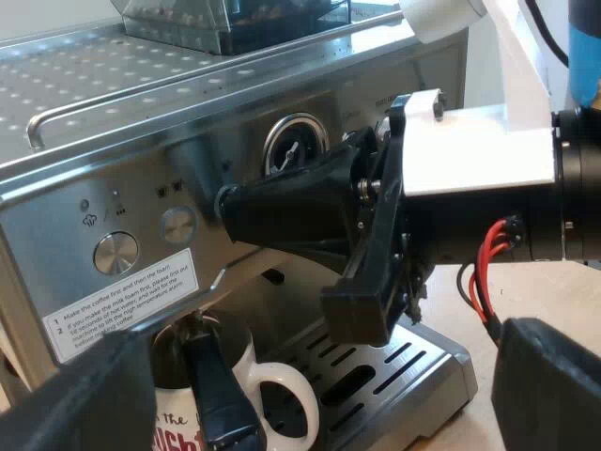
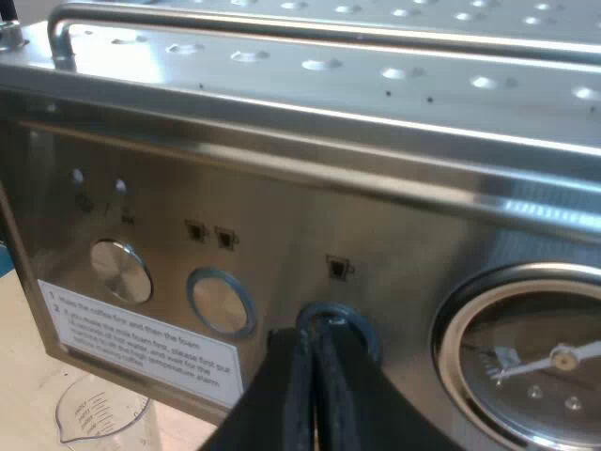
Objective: Place mug into machine
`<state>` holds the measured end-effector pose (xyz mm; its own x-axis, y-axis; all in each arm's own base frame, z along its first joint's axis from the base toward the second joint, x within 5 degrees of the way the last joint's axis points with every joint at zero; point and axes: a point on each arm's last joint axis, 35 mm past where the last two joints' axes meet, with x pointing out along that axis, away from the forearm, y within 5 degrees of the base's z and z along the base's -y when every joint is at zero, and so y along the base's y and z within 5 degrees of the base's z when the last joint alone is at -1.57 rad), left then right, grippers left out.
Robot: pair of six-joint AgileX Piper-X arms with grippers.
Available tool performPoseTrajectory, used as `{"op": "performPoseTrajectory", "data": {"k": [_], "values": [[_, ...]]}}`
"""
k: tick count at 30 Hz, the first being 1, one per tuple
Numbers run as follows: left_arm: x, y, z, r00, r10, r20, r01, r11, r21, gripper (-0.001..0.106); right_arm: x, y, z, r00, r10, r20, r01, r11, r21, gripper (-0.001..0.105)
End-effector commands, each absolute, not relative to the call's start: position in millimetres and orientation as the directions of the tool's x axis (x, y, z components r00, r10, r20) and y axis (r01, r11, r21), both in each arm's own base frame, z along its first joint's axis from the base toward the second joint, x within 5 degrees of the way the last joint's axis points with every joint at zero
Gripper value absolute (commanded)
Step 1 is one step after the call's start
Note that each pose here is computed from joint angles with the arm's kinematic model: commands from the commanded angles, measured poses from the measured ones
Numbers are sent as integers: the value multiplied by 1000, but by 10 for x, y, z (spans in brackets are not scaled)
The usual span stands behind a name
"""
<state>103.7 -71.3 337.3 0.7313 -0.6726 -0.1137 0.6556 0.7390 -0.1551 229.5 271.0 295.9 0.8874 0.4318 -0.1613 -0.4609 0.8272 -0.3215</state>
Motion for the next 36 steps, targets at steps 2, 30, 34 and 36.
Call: {"op": "performPoseTrajectory", "data": {"k": [2,30,34,36], "values": [[1028,-716,3418,728,-681,-87,665,731,-154,89,2344,2693,3004,901,410,-141,-433,840,-328,0],[1028,-716,3418,728,-681,-87,665,731,-154,89,2015,2930,3002,888,439,-138,-459,820,-342,0],[1028,-716,3418,728,-681,-87,665,731,-154,89,1917,2972,3003,915,382,-130,-403,842,-358,0],[1028,-716,3418,728,-681,-87,665,731,-154,89,1859,2979,3014,944,308,-117,-329,867,-375,0]]}}
